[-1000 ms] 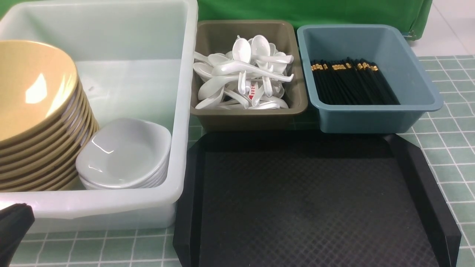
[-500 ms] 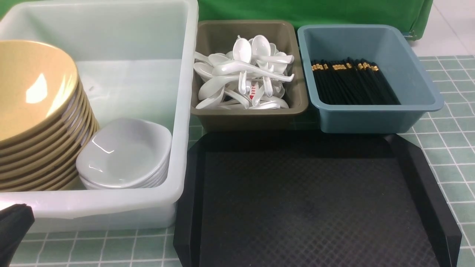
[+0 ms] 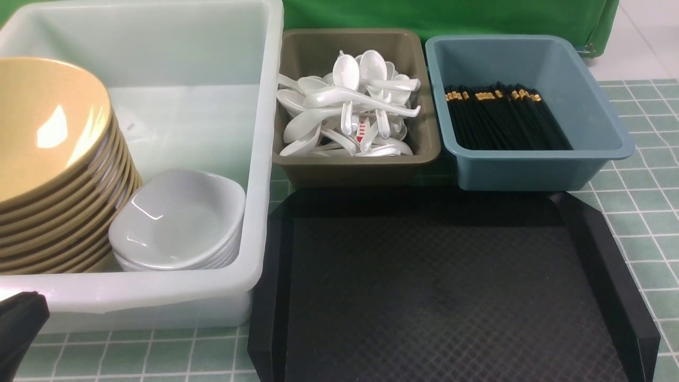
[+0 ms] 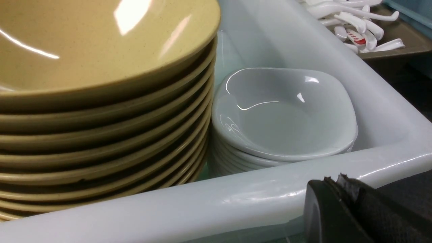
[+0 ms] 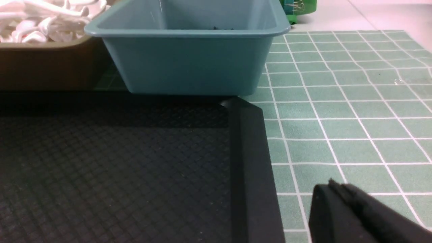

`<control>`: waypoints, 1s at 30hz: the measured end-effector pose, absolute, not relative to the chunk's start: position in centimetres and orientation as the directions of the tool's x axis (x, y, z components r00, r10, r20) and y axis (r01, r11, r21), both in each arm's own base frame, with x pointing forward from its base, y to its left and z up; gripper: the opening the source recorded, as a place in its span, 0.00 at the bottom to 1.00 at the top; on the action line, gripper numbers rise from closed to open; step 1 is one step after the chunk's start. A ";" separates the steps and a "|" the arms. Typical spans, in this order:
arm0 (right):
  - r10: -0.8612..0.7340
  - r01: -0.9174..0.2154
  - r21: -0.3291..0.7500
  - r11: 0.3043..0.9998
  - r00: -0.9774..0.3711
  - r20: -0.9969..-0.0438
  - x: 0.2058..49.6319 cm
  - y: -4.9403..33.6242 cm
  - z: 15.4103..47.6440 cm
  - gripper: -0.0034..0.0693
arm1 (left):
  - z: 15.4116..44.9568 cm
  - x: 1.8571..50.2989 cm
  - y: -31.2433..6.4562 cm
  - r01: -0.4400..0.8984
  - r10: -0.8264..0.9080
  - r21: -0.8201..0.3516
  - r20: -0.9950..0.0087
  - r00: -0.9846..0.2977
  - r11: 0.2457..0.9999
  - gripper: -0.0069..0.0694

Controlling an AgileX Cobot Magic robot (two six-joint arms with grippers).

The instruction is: On blue table put chopsticks spoon bowls plates into blue grey white boxes.

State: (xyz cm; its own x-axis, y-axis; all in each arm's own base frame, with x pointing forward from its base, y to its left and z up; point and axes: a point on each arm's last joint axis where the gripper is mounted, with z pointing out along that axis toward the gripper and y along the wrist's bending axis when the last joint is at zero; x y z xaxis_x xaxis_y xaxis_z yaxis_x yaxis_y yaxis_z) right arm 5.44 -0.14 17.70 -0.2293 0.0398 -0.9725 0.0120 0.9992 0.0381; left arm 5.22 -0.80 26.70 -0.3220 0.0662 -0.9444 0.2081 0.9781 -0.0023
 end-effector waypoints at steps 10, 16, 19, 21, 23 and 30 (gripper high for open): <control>0.040 0.012 0.038 0.999 -0.229 -0.973 5.4 -0.1 17.7 0.11 | 26.7 5.2 -0.8 0.208 0.066 -0.003 -0.944 -0.322 0.978 0.07; 0.040 0.012 0.038 0.999 -0.229 -0.973 5.4 -0.1 17.7 0.11 | 26.7 5.2 -0.8 0.208 0.066 -0.003 -0.944 -0.322 0.978 0.07; 0.040 0.012 0.038 0.999 -0.229 -0.973 5.4 -0.1 17.7 0.11 | 26.7 5.2 -0.8 0.208 0.066 -0.003 -0.944 -0.322 0.978 0.07; 0.040 0.012 0.038 0.999 -0.229 -0.973 5.4 -0.1 17.7 0.12 | 26.4 5.3 -0.8 0.208 0.068 -0.002 -0.942 -0.328 0.978 0.07; 0.040 0.012 0.038 0.999 -0.229 -0.973 5.4 -0.1 17.7 0.12 | 26.1 5.4 -0.9 0.210 0.069 -0.001 -0.942 -0.329 0.978 0.07; 0.040 0.012 0.038 0.999 -0.229 -0.973 5.4 -0.1 17.7 0.12 | 23.6 6.7 -1.5 0.225 0.064 0.030 -0.987 -0.147 0.974 0.07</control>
State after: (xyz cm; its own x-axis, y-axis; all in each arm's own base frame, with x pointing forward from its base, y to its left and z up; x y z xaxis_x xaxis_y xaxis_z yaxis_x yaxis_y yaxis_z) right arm 5.44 -0.14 17.70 -0.2293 0.0398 -0.9725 0.0120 0.9992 0.0381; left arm 6.66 -1.45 23.56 -0.1470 0.0641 -0.9871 0.2245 0.9740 0.0298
